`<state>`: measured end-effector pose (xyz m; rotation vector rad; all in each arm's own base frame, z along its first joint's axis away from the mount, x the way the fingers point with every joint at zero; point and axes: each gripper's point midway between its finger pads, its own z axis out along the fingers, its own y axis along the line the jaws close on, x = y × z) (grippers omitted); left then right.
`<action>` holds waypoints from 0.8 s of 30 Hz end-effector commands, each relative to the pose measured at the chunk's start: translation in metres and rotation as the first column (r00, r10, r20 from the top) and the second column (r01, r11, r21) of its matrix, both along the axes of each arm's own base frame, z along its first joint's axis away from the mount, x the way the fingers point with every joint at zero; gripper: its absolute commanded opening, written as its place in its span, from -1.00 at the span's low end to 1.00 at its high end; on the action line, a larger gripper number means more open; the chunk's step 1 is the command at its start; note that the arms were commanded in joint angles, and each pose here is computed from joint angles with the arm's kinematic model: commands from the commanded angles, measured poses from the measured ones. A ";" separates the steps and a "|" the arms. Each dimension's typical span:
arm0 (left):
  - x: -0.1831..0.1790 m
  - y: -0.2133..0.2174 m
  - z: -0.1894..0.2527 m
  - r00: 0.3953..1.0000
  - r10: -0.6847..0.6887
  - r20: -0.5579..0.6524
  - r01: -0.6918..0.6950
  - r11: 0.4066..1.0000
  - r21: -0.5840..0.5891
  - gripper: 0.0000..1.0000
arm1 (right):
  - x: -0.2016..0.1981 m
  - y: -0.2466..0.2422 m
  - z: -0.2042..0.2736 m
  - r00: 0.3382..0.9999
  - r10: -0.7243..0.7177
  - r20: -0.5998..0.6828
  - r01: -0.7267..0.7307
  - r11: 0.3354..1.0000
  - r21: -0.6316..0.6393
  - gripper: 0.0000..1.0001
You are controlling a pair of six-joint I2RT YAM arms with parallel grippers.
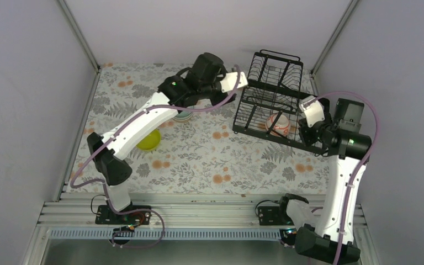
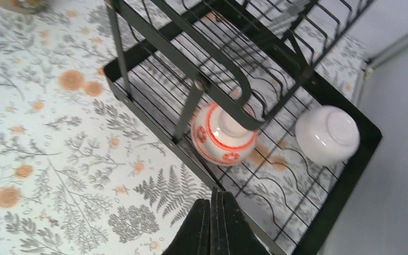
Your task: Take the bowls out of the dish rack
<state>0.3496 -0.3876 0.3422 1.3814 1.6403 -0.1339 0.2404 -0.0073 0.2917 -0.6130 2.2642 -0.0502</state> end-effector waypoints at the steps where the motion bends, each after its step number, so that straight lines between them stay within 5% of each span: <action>1: 0.025 0.037 0.019 0.992 0.113 0.057 -0.112 0.993 -0.032 0.46 | 0.002 0.023 0.000 0.989 0.133 -0.059 -0.126 0.986 0.108 -0.94; 10: 0.050 0.082 0.002 0.980 0.197 0.018 -0.196 0.980 -0.039 0.46 | 0.039 0.051 -0.011 0.955 0.262 -0.139 -0.241 0.958 0.156 -0.94; 24: 0.059 0.094 -0.006 0.976 0.218 0.010 -0.217 0.975 -0.042 0.46 | 0.109 0.111 -0.037 0.931 0.318 -0.178 -0.322 0.947 0.005 -0.93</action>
